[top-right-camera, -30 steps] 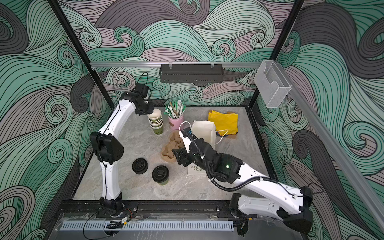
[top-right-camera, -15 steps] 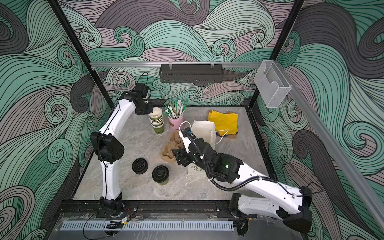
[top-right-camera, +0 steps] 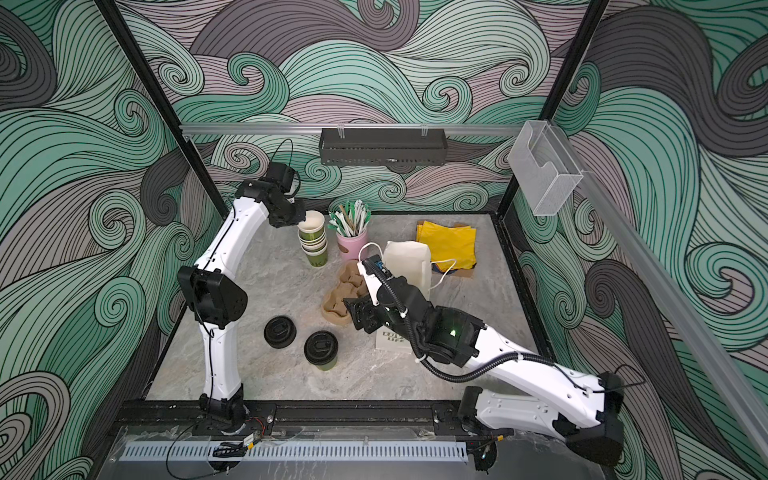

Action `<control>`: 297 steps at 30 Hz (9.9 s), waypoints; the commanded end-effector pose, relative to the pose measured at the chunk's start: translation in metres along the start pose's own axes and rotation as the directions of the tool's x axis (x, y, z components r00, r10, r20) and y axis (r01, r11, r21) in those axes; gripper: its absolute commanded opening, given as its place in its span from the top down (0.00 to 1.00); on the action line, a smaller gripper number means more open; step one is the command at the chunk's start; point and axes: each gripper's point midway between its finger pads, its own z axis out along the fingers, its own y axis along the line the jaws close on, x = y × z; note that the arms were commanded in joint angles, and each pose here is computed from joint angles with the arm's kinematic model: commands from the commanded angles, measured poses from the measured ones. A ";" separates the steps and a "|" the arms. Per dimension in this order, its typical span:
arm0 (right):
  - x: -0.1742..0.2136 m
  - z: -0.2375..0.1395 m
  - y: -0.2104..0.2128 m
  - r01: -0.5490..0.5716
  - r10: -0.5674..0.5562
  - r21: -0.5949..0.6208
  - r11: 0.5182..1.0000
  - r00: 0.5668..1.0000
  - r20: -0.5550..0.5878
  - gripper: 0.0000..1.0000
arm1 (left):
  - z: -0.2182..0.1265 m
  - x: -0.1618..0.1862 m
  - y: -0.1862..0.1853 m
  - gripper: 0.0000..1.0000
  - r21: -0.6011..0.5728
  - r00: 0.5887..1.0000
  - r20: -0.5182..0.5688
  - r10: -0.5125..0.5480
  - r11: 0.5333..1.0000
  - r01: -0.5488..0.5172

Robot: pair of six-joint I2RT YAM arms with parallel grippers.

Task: Pack the takeout coffee
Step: 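Reach the left gripper to the paper cup stack while the right nears the bag, then lift the top green paper cup off the stack with the left gripper, then set the green cup down beside the lidded cup with the left gripper, then grasp the black lid on the table with the left gripper, then lower the black lid onto the open green cup with the left gripper, then press the black lid down onto the green cup with the left gripper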

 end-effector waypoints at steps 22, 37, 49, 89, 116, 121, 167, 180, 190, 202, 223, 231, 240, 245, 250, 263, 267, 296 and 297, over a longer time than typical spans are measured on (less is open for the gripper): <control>-0.003 -0.005 -0.001 0.004 -0.004 -0.002 1.000 1.000 -0.011 0.24 | -0.156 0.002 0.003 1.00 0.164 0.971 0.233 -0.052 0.986 0.014; 0.005 0.005 0.017 0.050 -0.057 -0.079 0.996 0.995 -0.085 0.24 | -0.199 0.197 0.086 1.00 -0.003 0.995 0.006 -0.100 0.995 0.100; 0.003 0.012 0.023 0.051 -0.060 -0.093 0.994 0.993 -0.105 0.23 | -0.173 0.324 0.094 1.00 -0.044 0.934 -0.240 -0.263 0.965 0.260; 0.008 0.016 0.027 0.052 -0.067 -0.107 0.993 0.988 -0.142 0.23 | -0.097 0.372 0.075 0.69 -0.101 0.985 -0.129 -0.113 0.990 0.101; 0.013 0.023 0.029 0.036 -0.055 -0.104 0.994 0.982 -0.178 0.22 | -0.056 0.279 0.068 0.29 -0.092 0.980 -0.174 -0.097 0.992 0.082; 0.016 0.026 0.029 0.034 -0.053 -0.099 0.994 0.979 -0.194 0.22 | -0.039 0.291 0.062 0.25 -0.065 0.946 -0.318 -0.066 0.997 0.047; 0.022 0.030 0.028 0.015 -0.036 -0.100 0.995 0.977 -0.212 0.22 | 0.010 0.321 0.088 0.12 -0.162 0.855 -0.505 -0.119 0.986 0.041; 0.022 0.029 0.027 0.012 -0.033 -0.100 0.995 0.977 -0.210 0.22 | 0.011 0.321 0.090 0.20 -0.176 0.852 -0.509 -0.119 0.984 0.032; 0.023 0.028 0.027 0.009 -0.031 -0.103 0.995 0.977 -0.212 0.22 | 0.005 0.318 0.093 0.28 -0.187 0.860 -0.497 -0.118 0.982 0.026; 0.024 0.029 0.027 0.007 -0.030 -0.105 0.994 0.976 -0.215 0.22 | -0.030 0.291 0.095 0.28 -0.189 0.904 -0.416 -0.099 0.982 0.021; 0.024 0.030 0.022 -0.014 -0.002 -0.085 0.996 0.982 -0.190 0.22 | -0.126 0.292 0.088 0.31 -0.077 0.917 -0.386 -0.101 0.994 0.077; 0.023 0.035 0.024 0.002 -0.020 -0.095 0.995 0.982 -0.189 0.22 | -0.167 0.315 0.082 0.33 -0.056 0.910 -0.395 -0.123 0.992 0.110; 0.019 0.038 0.027 0.016 -0.037 -0.108 0.994 0.980 -0.197 0.22 | -0.175 0.342 0.064 0.33 -0.075 0.890 -0.453 -0.052 0.997 0.020; 0.019 0.037 0.026 0.010 -0.030 -0.107 0.994 0.981 -0.190 0.21 | -0.164 0.344 0.046 0.33 -0.044 0.885 -0.465 0.002 0.999 -0.025; 0.018 0.032 0.024 0.001 -0.019 -0.100 0.995 0.983 -0.184 0.21 | -0.148 0.348 0.031 0.33 -0.019 0.861 -0.505 0.063 0.996 -0.083; 0.018 0.028 0.022 -0.009 -0.009 -0.098 0.995 0.983 -0.181 0.22 | -0.124 0.360 0.018 0.33 0.028 0.817 -0.565 0.121 0.991 -0.127; 0.018 0.029 0.024 -0.010 -0.010 -0.108 0.994 0.983 -0.182 0.22 | -0.120 0.364 0.019 0.33 0.024 0.806 -0.579 0.125 0.990 -0.136; 0.018 0.030 0.028 -0.016 -0.008 -0.126 0.992 0.983 -0.186 0.22 | -0.105 0.373 0.025 0.32 -0.003 0.783 -0.606 0.138 0.984 -0.176; 0.018 0.030 0.028 -0.016 -0.008 -0.125 0.992 0.982 -0.187 0.22 | -0.104 0.373 0.026 0.32 -0.009 0.784 -0.606 0.136 0.984 -0.178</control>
